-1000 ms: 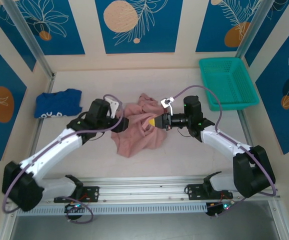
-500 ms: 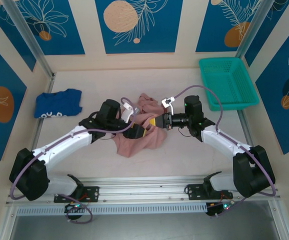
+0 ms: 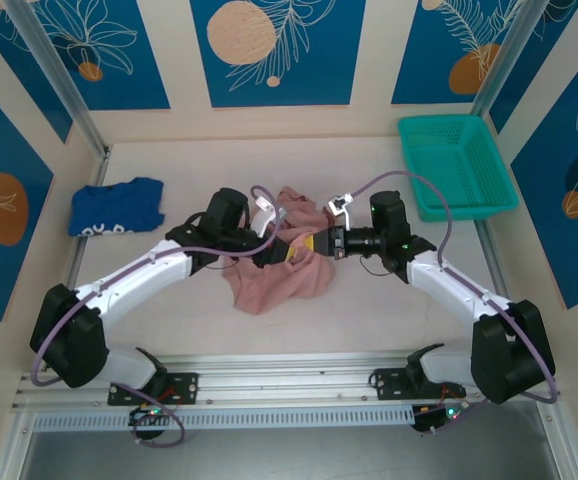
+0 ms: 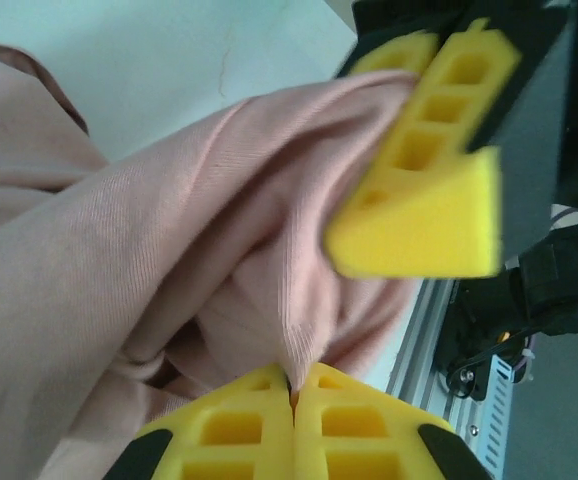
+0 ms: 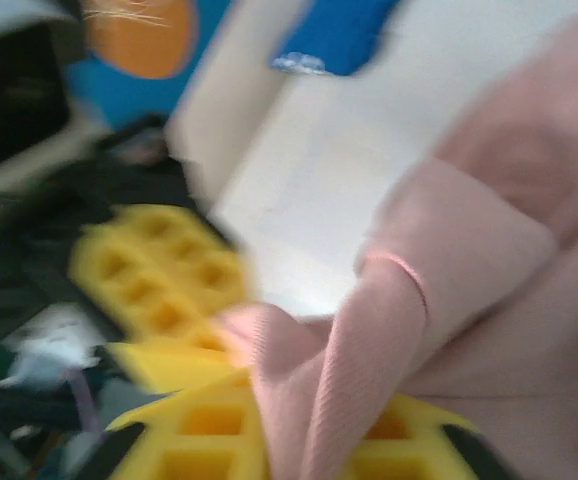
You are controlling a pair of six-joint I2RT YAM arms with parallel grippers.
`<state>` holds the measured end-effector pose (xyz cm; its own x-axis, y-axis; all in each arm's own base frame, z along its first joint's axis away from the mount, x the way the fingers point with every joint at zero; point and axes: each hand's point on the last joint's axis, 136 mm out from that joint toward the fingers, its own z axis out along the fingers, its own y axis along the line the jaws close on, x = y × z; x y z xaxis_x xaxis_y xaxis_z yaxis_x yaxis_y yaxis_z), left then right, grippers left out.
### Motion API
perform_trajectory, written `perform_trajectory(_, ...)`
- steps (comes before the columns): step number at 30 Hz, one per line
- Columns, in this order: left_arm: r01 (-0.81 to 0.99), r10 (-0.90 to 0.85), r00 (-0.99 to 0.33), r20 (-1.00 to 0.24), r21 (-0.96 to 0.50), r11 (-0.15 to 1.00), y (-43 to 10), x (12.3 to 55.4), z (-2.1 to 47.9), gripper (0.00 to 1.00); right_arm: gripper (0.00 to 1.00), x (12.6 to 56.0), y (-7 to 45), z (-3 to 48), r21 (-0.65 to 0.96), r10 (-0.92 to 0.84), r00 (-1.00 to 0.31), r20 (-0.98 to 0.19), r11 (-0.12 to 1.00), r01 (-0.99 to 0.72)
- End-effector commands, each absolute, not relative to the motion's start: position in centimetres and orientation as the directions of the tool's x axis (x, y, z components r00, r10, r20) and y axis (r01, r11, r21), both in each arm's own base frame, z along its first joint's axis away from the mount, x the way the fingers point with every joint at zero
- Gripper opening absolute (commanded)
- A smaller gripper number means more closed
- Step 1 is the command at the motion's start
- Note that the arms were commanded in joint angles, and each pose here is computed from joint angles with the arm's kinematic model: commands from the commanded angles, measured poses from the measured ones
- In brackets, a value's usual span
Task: Fold the inside-out t-shirt
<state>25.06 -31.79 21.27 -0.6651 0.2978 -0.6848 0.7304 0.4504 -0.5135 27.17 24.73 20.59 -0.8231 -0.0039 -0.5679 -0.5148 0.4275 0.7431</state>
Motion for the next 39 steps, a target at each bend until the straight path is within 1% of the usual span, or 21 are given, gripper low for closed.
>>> perform_trajectory(1,0.717,0.260,-0.654,-0.710,-0.473,0.511,-30.8,24.2,26.6,0.00,0.30,28.7,19.8,18.3,0.508,-0.013,-0.829,-0.560,0.785,-0.355)
perform_trajectory(3,0.683,0.270,-0.690,-0.671,-0.481,0.550,-30.5,23.3,27.7,0.00,0.37,28.5,18.9,19.0,0.407,-0.044,-0.787,-0.615,0.838,-0.365)
perform_trajectory(7,0.663,0.342,-0.703,-0.623,-0.402,0.632,-29.9,22.0,28.3,0.00,0.43,27.5,18.6,21.7,0.341,-0.087,-0.695,-0.714,0.823,-0.454)
perform_trajectory(10,0.675,0.364,-0.693,-0.622,-0.381,0.632,-30.3,21.4,29.3,0.00,0.46,25.8,19.8,23.5,0.343,-0.125,-0.620,-0.775,0.741,-0.578)
perform_trajectory(13,0.689,0.357,-0.685,-0.635,-0.405,0.601,-31.1,21.1,30.2,0.00,0.48,22.9,22.0,25.3,0.357,-0.141,-0.524,-0.840,0.584,-0.729)
perform_trajectory(16,0.690,0.361,-0.687,-0.631,-0.409,0.597,-31.3,21.1,30.5,0.00,0.51,20.9,23.8,26.3,0.346,-0.137,-0.454,-0.880,0.469,-0.813)
perform_trajectory(17,0.693,0.362,-0.687,-0.630,-0.416,0.590,-31.5,21.0,30.6,0.00,0.53,20.7,24.3,26.4,0.341,-0.135,-0.439,-0.888,0.447,-0.827)
perform_trajectory(19,0.696,0.360,-0.691,-0.627,-0.440,0.568,-32.0,20.7,30.7,0.00,0.60,20.2,25.9,26.3,0.333,-0.141,-0.418,-0.897,0.405,-0.852)
perform_trajectory(21,0.697,0.357,-0.694,-0.625,-0.461,0.549,-32.3,20.5,31.0,0.00,0.63,20.6,27.1,25.8,0.311,-0.153,-0.401,-0.903,0.411,-0.857)
perform_trajectory(23,0.700,0.354,-0.696,-0.624,-0.481,0.528,-32.5,20.2,31.2,0.00,0.64,21.2,28.0,25.3,0.294,-0.160,-0.391,-0.906,0.424,-0.856)
perform_trajectory(24,0.702,0.352,-0.695,-0.627,-0.487,0.519,-32.7,20.1,31.3,0.00,0.63,21.5,28.5,25.2,0.289,-0.158,-0.386,-0.909,0.429,-0.856)
perform_trajectory(25,0.703,0.349,-0.695,-0.628,-0.493,0.512,-32.8,20.0,31.3,0.00,0.58,22.0,28.7,25.0,0.286,-0.154,-0.387,-0.909,0.447,-0.848)
perform_trajectory(26,0.704,0.348,-0.694,-0.630,-0.495,0.509,-32.8,20.0,31.4,0.00,0.49,22.5,28.7,24.8,0.288,-0.150,-0.396,-0.906,0.467,-0.836)
perform_trajectory(28,0.704,0.336,-0.693,-0.638,-0.501,0.503,-32.9,20.1,31.6,0.00,0.22,23.1,28.6,24.2,0.298,-0.158,-0.424,-0.892,0.502,-0.812)
perform_trajectory(30,0.701,0.319,-0.691,-0.649,-0.492,0.517,-32.6,20.7,31.6,0.00,0.05,23.0,28.2,23.9,0.317,-0.153,-0.445,-0.883,0.505,-0.803)
perform_trajectory(31,0.696,0.304,-0.688,-0.659,-0.483,0.531,-32.3,21.2,31.7,0.00,0.00,22.8,28.0,23.8,0.338,-0.142,-0.459,-0.877,0.496,-0.800)
perform_trajectory(32,0.686,0.285,-0.689,-0.666,-0.474,0.552,-31.9,21.8,31.6,0.08,0.00,22.5,27.9,23.9,0.363,-0.127,-0.472,-0.872,0.479,-0.799)
perform_trajectory(33,0.672,0.259,-0.690,-0.676,-0.464,0.577,-31.3,22.6,31.5,0.19,0.00,22.2,27.6,24.1,0.392,-0.105,-0.486,-0.868,0.455,-0.800)
perform_trajectory(34,0.660,0.233,-0.686,-0.690,-0.453,0.600,-30.7,23.3,31.4,0.29,0.00,22.1,27.3,24.3,0.424,-0.081,-0.504,-0.860,0.438,-0.793)
perform_trajectory(36,0.624,0.182,-0.681,-0.709,-0.432,0.651,-29.2,24.4,30.8,0.41,0.00,22.2,26.6,24.6,0.484,-0.026,-0.543,-0.839,0.420,-0.768)
perform_trajectory(39,0.553,0.098,-0.712,-0.695,-0.469,0.688,-27.2,25.1,28.8,0.49,0.00,22.7,25.6,25.0,0.555,0.061,-0.583,-0.810,0.401,-0.729)
